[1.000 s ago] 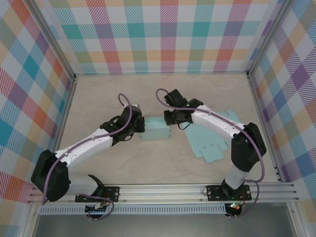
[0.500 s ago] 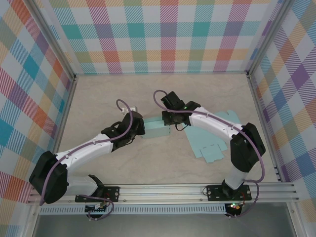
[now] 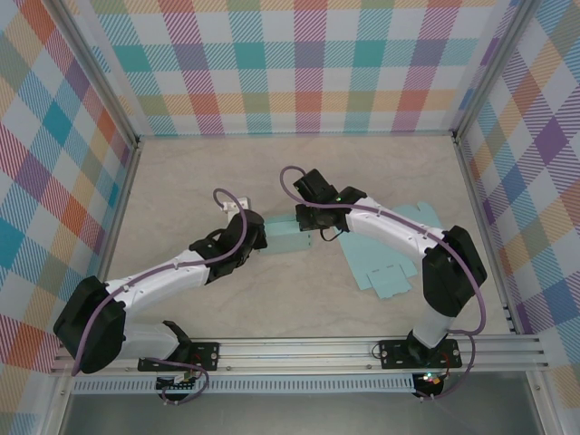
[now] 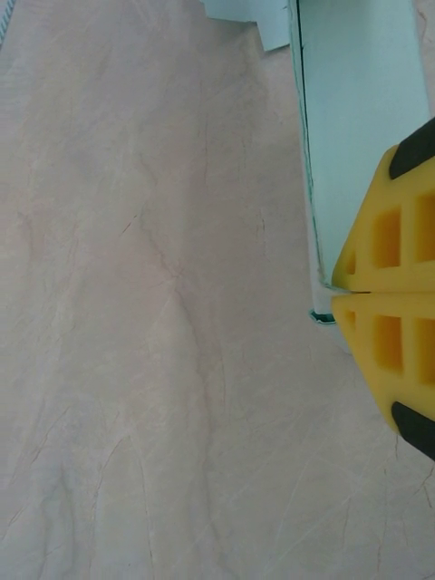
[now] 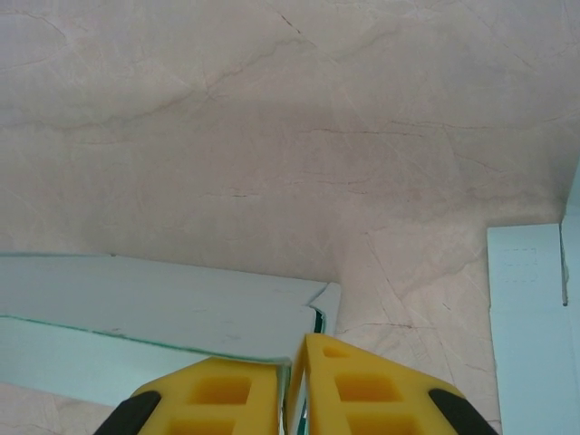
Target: Fold the paper box
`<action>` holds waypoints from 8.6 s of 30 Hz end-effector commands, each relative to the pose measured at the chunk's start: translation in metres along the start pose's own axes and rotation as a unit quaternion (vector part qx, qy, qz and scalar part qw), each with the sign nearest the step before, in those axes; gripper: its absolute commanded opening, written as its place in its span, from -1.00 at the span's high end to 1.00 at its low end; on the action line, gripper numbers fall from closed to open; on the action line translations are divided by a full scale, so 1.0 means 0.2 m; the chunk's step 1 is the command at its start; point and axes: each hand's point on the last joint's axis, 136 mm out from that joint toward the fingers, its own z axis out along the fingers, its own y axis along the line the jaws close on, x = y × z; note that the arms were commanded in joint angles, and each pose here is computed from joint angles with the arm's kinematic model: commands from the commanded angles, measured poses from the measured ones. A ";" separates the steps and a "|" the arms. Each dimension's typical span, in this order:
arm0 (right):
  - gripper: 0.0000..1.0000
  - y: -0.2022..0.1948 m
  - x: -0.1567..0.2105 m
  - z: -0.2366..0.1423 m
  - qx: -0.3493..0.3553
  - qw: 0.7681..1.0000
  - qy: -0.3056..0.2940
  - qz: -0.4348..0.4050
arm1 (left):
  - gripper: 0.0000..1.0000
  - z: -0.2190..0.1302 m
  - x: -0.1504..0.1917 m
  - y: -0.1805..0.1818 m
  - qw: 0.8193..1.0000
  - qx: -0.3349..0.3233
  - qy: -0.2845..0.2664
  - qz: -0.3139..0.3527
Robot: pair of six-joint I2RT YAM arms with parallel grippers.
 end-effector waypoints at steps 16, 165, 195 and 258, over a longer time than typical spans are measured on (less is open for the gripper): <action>0.74 0.07 0.06 0.06 -0.028 0.999 -0.018 -0.013 | 1.00 0.03 0.09 -0.03 1.000 -0.019 -0.023 0.009; -0.74 -0.11 -0.04 -0.19 -0.058 0.994 -0.086 0.039 | -0.22 -0.19 -0.18 -0.09 0.967 0.101 -0.023 0.234; -0.99 -0.70 0.27 -0.68 0.100 0.972 -0.184 0.105 | 0.04 0.18 0.14 -0.19 0.803 0.167 0.198 0.537; -0.07 -1.04 1.02 -0.16 -0.016 0.858 0.003 0.513 | -1.00 -0.09 -0.40 0.13 0.986 -0.012 -0.051 0.160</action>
